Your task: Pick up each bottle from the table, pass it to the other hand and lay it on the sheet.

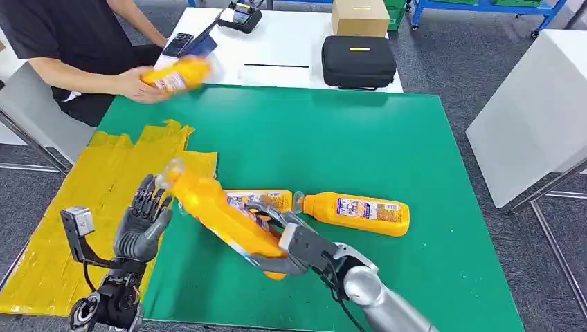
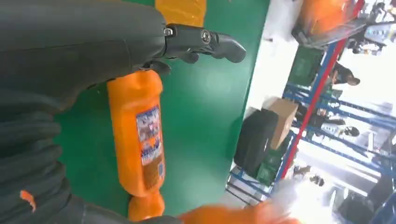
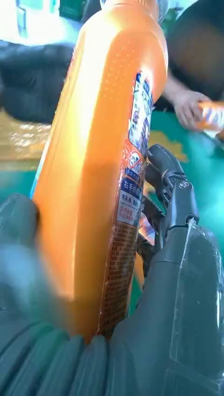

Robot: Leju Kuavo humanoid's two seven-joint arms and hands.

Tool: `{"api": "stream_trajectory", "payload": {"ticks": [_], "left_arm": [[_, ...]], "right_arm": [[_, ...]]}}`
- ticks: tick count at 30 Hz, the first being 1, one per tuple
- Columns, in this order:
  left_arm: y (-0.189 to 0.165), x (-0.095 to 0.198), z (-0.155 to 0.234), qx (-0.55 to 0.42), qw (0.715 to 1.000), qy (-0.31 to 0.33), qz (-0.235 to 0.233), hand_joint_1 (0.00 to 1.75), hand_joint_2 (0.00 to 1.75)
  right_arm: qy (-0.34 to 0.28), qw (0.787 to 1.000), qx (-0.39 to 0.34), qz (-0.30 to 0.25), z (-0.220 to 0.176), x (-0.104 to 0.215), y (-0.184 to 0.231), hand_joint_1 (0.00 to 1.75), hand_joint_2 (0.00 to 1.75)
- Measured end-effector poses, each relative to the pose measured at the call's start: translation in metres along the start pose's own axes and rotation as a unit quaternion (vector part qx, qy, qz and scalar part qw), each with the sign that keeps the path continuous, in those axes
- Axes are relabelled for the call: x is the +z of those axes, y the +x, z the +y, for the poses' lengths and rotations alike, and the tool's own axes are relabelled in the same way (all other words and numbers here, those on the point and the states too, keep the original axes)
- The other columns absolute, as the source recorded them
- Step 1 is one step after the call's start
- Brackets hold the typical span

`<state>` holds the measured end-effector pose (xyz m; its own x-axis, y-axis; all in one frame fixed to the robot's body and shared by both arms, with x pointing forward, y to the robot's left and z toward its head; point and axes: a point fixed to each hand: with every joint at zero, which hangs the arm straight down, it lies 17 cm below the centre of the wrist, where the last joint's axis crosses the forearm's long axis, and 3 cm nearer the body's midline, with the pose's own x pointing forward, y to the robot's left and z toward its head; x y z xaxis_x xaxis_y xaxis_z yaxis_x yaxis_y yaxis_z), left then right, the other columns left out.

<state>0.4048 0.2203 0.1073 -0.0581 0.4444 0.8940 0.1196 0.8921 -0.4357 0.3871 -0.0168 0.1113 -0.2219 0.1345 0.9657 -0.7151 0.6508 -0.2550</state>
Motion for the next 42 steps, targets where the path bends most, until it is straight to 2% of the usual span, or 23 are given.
{"api": "stream_trajectory", "payload": {"ticks": [5,11,18,25,32,39,40,41,42], "left_arm": [[0.003,-0.012,-0.034,0.006,0.999,-0.041,-0.003,0.0,1.75],[0.007,-0.02,-0.058,0.015,0.997,-0.072,-0.004,0.0,1.75],[0.014,-0.041,-0.093,0.038,0.993,-0.109,-0.008,0.0,1.75],[0.013,-0.049,-0.092,0.047,0.994,-0.104,-0.005,0.0,1.75],[0.008,-0.051,-0.083,0.056,0.995,-0.086,0.005,0.0,1.75],[0.004,-0.05,-0.076,0.056,0.995,-0.077,0.01,0.0,1.75],[0.003,-0.05,-0.075,0.057,0.995,-0.076,0.011,0.12,1.75],[0.002,-0.049,-0.073,0.059,0.996,-0.072,0.013,1.54,1.75],[0.001,-0.048,-0.071,0.059,0.996,-0.069,0.015,1.75,1.75]], "right_arm": [[-0.022,0.999,0.037,-0.017,-0.019,-0.036,0.031,1.75,1.75],[-0.037,0.996,0.077,-0.014,-0.026,-0.052,0.038,1.75,1.75],[-0.013,0.991,0.137,-0.006,0.005,-0.088,0.045,1.75,1.75],[0.003,0.987,0.161,0.005,0.019,-0.103,0.044,1.75,1.75],[0.029,0.981,0.188,0.027,0.047,-0.105,0.026,1.75,1.75],[0.04,0.979,0.196,0.037,0.053,-0.103,0.017,1.75,1.75],[0.042,0.979,0.198,0.038,0.055,-0.103,0.016,1.75,1.75],[0.045,0.978,0.202,0.04,0.058,-0.103,0.015,1.75,1.75],[0.048,0.977,0.204,0.044,0.06,-0.103,0.013,1.75,1.75]]}}
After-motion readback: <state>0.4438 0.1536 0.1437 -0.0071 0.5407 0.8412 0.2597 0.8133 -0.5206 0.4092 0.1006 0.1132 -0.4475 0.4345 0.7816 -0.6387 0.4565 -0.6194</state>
